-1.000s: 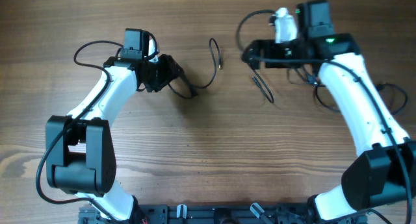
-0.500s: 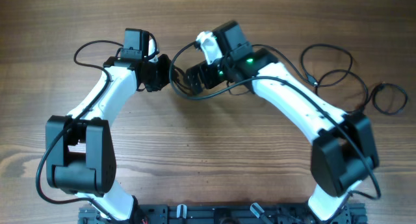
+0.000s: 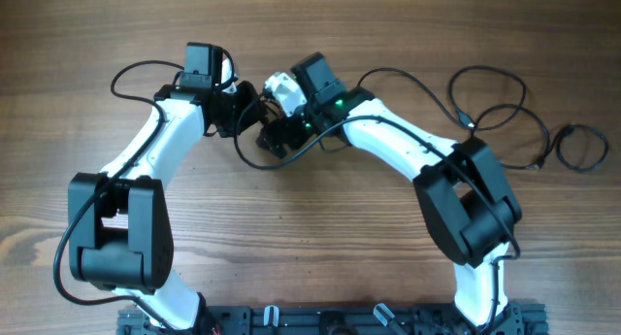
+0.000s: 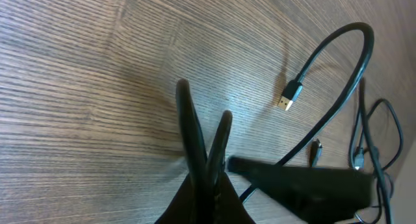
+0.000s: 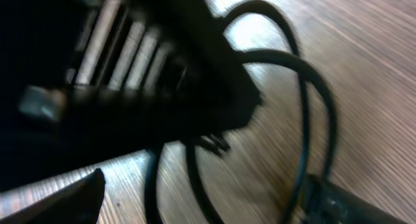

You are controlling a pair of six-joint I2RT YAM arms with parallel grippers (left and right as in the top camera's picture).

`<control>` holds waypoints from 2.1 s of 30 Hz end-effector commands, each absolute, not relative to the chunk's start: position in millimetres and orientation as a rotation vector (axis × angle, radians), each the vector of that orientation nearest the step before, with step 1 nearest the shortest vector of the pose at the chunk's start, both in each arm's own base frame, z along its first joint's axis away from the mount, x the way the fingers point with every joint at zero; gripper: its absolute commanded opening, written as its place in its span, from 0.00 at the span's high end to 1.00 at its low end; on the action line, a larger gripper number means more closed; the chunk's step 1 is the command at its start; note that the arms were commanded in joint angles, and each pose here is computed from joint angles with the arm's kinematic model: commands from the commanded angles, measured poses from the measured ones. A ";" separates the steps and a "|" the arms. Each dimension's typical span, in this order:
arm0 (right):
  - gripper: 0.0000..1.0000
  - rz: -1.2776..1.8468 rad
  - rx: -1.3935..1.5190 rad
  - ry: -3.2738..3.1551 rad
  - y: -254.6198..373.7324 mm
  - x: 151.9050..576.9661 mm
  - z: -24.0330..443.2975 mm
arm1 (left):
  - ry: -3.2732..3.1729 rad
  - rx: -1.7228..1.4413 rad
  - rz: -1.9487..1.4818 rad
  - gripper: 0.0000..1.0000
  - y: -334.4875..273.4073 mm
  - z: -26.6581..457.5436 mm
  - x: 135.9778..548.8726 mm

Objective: Untangle cables

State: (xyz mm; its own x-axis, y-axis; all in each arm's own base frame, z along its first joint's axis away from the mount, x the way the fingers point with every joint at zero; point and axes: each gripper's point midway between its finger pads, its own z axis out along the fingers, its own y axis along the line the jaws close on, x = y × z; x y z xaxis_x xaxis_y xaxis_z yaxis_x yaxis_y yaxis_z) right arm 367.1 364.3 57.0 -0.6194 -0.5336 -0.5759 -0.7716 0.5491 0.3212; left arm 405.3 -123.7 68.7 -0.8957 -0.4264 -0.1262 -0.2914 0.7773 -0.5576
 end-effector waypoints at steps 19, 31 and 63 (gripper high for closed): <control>0.96 0.526 -0.538 2.553 243.6 416.7 117.5 | 2.691 -0.644 -0.797 0.00 -85.9 69.3 414.8; 0.96 0.054 0.157 2.846 21.6 414.4 93.9 | 2.674 -0.791 -0.599 0.00 -36.2 58.3 415.2; 0.00 -0.042 0.366 2.642 -53.4 433.0 183.8 | 2.674 -0.792 -0.596 0.00 -35.8 58.3 415.4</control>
State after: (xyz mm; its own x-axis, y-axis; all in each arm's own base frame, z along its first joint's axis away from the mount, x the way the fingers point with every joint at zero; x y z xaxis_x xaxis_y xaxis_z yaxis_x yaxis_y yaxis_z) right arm 429.8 -51.4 177.4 -0.8640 0.2544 -0.4346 0.2612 0.9642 0.0451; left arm 411.5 -39.2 55.9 -0.8059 -0.5764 -0.1350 -0.4606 0.7537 -0.4688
